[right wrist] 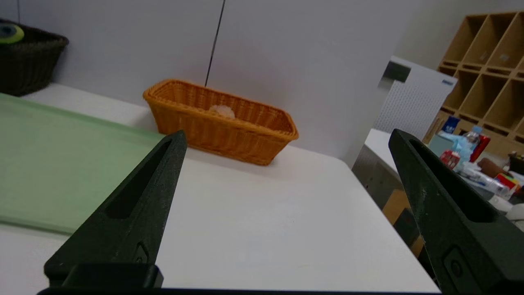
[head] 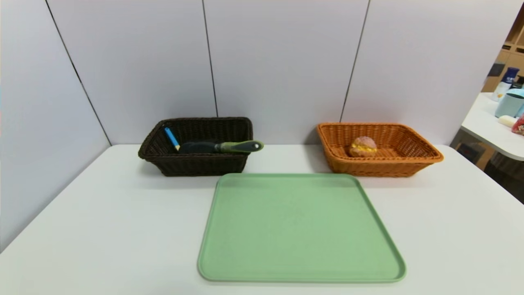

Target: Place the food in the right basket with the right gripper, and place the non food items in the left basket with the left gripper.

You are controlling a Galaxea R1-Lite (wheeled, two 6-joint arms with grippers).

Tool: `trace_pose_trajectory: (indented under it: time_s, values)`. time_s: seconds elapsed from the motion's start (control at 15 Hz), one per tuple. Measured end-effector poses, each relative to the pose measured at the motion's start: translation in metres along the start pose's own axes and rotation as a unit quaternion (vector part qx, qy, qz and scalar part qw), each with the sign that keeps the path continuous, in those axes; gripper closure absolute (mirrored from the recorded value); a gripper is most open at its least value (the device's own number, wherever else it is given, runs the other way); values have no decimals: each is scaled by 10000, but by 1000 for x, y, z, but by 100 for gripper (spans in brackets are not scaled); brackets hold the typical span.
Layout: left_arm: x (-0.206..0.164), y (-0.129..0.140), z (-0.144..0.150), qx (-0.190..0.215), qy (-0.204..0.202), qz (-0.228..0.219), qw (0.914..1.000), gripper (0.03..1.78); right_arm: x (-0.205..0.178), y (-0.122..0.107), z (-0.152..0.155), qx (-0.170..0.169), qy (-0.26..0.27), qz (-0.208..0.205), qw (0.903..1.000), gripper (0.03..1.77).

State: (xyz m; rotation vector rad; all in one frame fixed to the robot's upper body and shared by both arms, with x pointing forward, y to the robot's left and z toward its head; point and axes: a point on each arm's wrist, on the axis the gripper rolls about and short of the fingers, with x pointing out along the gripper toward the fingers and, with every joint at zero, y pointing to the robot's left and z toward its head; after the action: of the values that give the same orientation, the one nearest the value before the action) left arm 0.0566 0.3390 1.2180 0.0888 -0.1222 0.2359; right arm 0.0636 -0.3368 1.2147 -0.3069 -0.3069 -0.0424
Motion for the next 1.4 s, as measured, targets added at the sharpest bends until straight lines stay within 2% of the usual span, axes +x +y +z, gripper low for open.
trace_pose_trajectory:
  time_s: [0.2,0.4,0.6,0.8,1.13,1.27,1.4]
  values:
    - [7,-6,-16,223,-248,-477,9983,12,-1,5,-15,36,671,230,9975,10]
    - [7,-10,-29,298,183,-1088,9934,12,-3,8,-26,65,1222,401,9917,10]
    - [6,-11,-33,188,365,-1362,9898,12,-3,9,-26,315,1246,372,9910,10]
    - [6,-11,-35,-28,517,-1412,9886,12,-3,8,-25,836,1193,272,9890,10]
    - [6,-11,-35,-609,598,-1205,9890,12,-4,9,-28,1321,1387,265,9811,10]
    - [6,-11,-36,-711,612,-1191,9884,12,-5,10,-31,1522,1526,250,9762,10]
    - [6,-11,-36,-726,614,-1188,9884,12,-5,10,-31,1584,1519,239,9753,10]
